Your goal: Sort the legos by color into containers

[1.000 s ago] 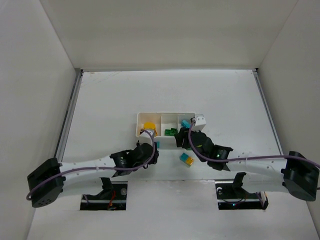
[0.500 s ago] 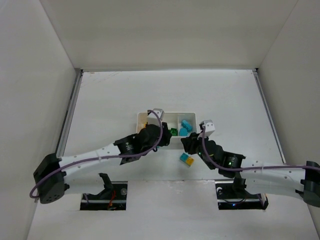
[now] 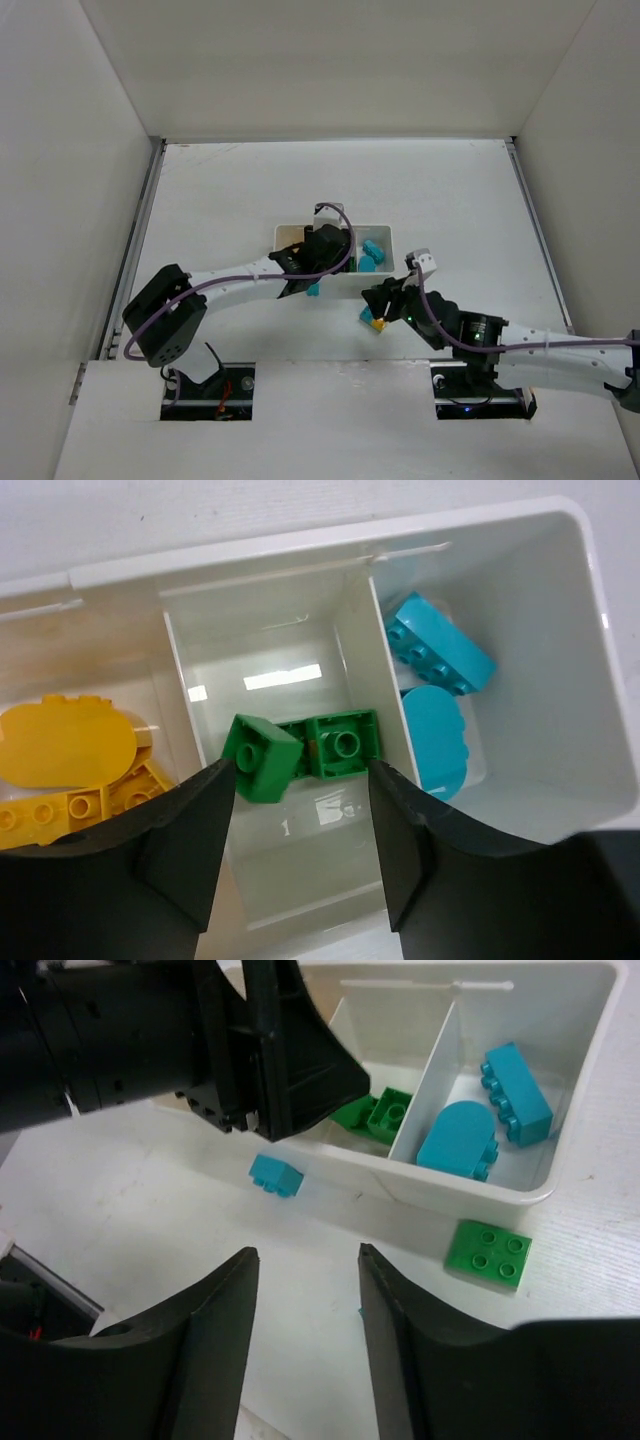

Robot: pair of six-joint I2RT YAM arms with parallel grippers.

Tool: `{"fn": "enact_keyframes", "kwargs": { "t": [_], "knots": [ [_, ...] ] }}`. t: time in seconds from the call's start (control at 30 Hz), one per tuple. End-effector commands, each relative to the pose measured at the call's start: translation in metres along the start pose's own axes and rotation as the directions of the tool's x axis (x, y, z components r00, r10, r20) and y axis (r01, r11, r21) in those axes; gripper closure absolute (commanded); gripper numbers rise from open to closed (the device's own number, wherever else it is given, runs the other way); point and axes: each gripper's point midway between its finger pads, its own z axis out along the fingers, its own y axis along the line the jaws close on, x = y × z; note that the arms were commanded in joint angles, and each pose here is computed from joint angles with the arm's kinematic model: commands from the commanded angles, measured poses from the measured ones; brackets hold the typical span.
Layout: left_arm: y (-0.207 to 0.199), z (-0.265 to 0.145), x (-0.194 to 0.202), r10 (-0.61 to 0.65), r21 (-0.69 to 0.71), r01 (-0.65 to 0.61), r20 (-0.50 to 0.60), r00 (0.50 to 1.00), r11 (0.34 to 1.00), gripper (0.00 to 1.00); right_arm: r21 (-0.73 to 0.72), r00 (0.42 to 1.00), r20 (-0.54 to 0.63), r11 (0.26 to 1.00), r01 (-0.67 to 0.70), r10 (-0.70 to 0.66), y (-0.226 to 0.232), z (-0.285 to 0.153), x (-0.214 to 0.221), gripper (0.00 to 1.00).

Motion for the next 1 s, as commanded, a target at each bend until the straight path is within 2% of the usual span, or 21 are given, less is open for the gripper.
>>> {"fn": "enact_keyframes", "kwargs": {
  "t": [0.0, 0.1, 0.27, 0.53, 0.73, 0.97],
  "knots": [
    [-0.021, -0.018, -0.056, -0.06, 0.084, 0.048, 0.142, 0.988, 0.995, 0.45, -0.034, 0.997, -0.074, 0.999, 0.031, -0.033, 0.011, 0.005, 0.018, 0.46],
    [-0.014, -0.028, -0.073, -0.088, 0.092, 0.072, 0.181, 0.98, 0.993, 0.43, -0.026, 0.992, -0.107, 0.998, 0.062, -0.065, 0.023, 0.021, 0.031, 0.4],
    [0.007, -0.061, -0.091, -0.158, 0.114, 0.133, 0.254, 0.954, 0.985, 0.43, -0.016, 0.992, -0.079, 0.995, 0.096, -0.097, 0.056, 0.055, 0.054, 0.31],
    [0.059, -0.098, -0.058, -0.265, 0.107, 0.244, 0.293, 0.918, 0.964, 0.43, 0.161, 0.984, -0.026, 0.971, 0.177, -0.176, 0.075, 0.109, 0.097, 0.2],
    [0.097, -0.111, -0.025, -0.291, 0.042, 0.292, 0.303, 0.907, 0.955, 0.43, 0.264, 0.985, -0.052, 0.949, 0.172, -0.164, 0.068, 0.13, 0.126, 0.21],
    [0.099, -0.113, -0.013, -0.297, 0.058, 0.293, 0.277, 0.914, 0.954, 0.43, 0.367, 0.983, -0.053, 0.912, 0.182, -0.175, 0.048, 0.145, 0.136, 0.31]
  ]
}}
